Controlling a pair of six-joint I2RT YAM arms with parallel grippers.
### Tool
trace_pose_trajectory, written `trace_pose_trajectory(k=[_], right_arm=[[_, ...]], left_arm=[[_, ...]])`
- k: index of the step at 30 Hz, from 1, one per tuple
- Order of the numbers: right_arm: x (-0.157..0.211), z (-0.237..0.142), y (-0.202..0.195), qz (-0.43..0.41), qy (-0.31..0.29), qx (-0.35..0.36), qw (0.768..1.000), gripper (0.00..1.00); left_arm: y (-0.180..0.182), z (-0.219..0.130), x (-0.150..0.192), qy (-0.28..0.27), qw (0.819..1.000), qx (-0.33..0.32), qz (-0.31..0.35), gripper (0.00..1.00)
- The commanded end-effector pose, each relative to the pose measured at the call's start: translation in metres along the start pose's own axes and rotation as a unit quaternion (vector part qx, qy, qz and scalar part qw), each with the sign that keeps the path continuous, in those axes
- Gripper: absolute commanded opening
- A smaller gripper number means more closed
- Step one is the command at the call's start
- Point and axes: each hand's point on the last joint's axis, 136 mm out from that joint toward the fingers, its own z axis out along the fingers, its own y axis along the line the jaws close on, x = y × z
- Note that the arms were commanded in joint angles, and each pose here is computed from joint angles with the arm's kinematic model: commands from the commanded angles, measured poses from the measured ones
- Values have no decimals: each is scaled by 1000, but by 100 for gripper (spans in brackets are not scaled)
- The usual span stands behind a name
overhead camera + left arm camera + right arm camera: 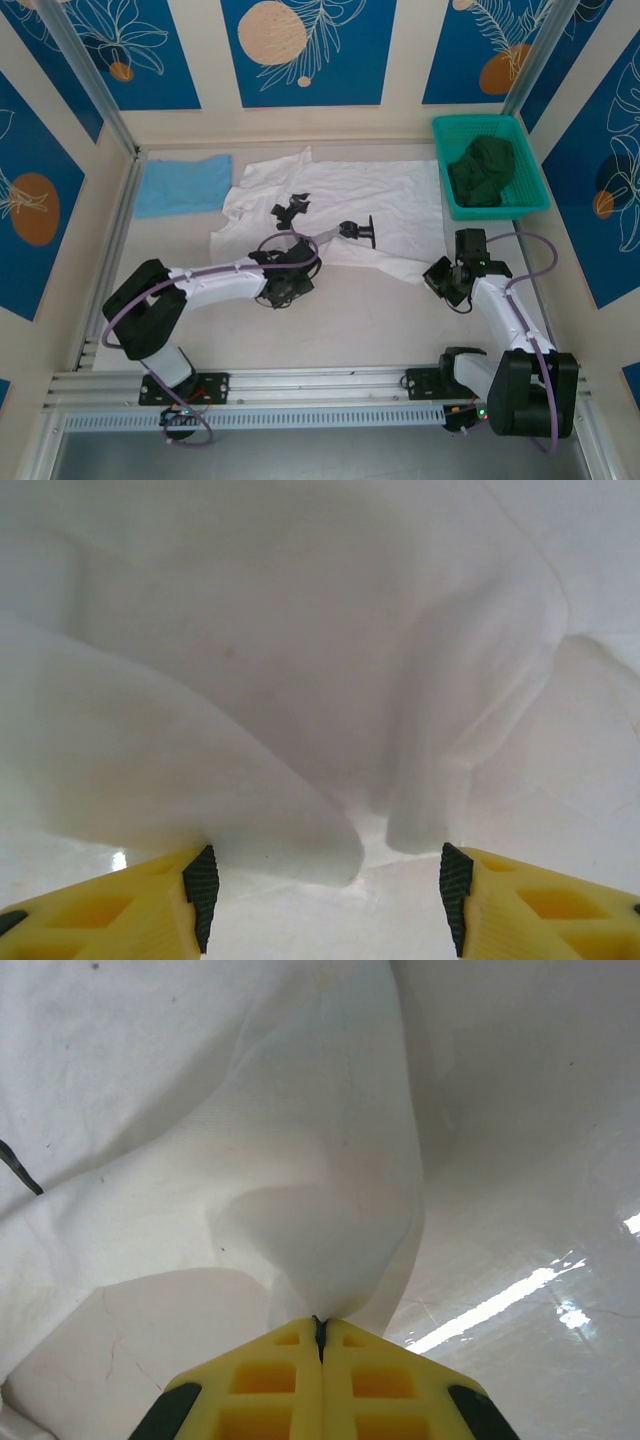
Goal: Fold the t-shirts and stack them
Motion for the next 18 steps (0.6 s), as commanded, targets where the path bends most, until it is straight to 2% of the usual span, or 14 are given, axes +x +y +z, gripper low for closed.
trace_pose_trajectory(k=[1, 7, 16, 18], right_arm=[[4, -1, 1, -9, 3, -6, 1000, 0], [4, -1, 2, -10, 3, -8, 1000, 0], [5, -1, 1, -11, 2, -6, 1000, 0], [5, -2, 1, -11, 1, -6, 1000, 0]], left_arm=[[17, -8, -1, -21, 999, -14, -32, 62], [20, -4, 1, -20, 999, -14, -47, 58], [13, 0, -3, -19, 999, -10, -46, 38], [14, 3, -3, -17, 999, -12, -46, 38]])
